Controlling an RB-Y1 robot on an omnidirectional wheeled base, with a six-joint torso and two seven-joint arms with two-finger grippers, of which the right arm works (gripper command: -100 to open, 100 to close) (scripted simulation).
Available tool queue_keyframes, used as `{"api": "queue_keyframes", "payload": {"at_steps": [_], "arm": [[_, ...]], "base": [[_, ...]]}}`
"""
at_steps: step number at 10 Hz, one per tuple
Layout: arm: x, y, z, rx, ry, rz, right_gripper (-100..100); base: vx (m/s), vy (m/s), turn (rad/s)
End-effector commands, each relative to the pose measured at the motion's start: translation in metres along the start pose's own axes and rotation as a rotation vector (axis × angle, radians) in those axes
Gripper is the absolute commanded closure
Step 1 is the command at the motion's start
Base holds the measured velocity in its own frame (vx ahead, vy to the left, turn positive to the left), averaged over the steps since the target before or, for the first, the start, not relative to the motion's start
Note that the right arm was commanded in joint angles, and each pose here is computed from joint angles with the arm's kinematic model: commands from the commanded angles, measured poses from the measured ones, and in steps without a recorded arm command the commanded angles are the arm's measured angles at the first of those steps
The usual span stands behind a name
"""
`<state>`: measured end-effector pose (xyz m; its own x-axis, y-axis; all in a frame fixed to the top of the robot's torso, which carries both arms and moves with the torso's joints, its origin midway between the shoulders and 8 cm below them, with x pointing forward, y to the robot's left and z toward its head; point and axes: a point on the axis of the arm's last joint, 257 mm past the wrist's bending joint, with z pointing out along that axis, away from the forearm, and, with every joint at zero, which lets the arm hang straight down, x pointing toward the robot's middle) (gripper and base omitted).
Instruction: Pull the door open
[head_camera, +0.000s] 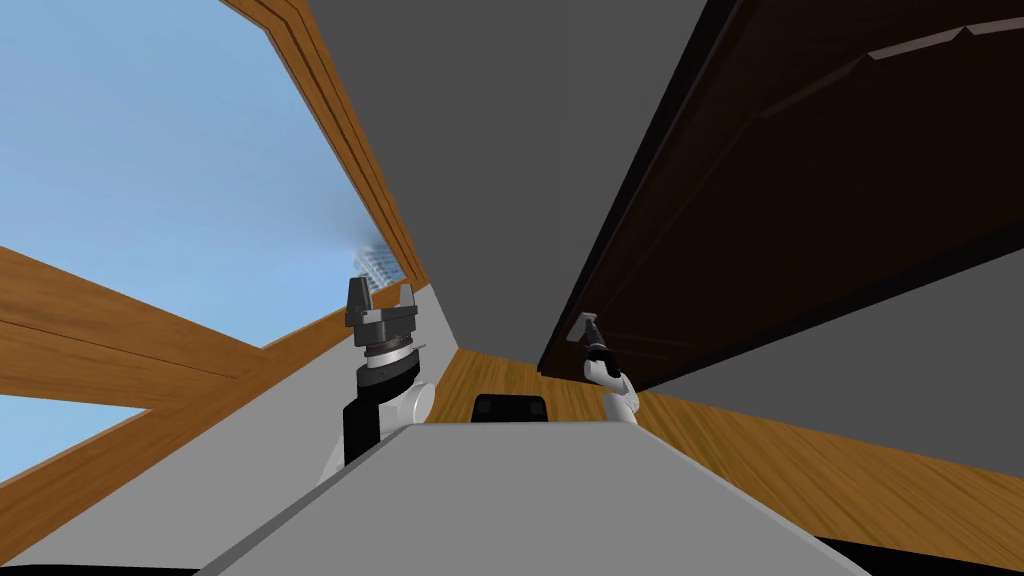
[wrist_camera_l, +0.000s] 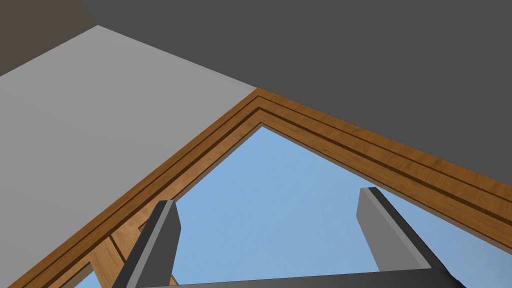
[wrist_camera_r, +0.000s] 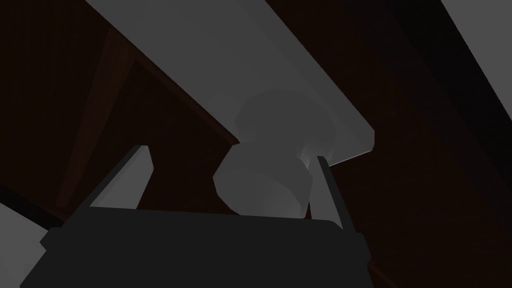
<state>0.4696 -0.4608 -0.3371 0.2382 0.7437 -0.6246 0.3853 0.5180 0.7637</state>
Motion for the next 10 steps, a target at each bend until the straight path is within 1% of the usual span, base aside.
{"api": "queue_keyframes", "payload": {"at_steps": [1, 7, 8, 10], "arm": [[-0.02, -0.019, 0.0001, 0.032, -0.024, 0.012, 100], [-0.02, -0.019, 0.0001, 0.032, -0.024, 0.012, 100], [-0.001, 0.002, 0.0013, -0.001, 0.001, 0.075, 100], [-0.002, 0.005, 0.0024, -0.01, 0.0, 0.141, 100]], "base": [[-0.009, 0.004, -0.001], [-0.002, 0.0, -0.003], [-0.051, 0.003, 0.175], [-0.08, -0.031, 0.143]]}}
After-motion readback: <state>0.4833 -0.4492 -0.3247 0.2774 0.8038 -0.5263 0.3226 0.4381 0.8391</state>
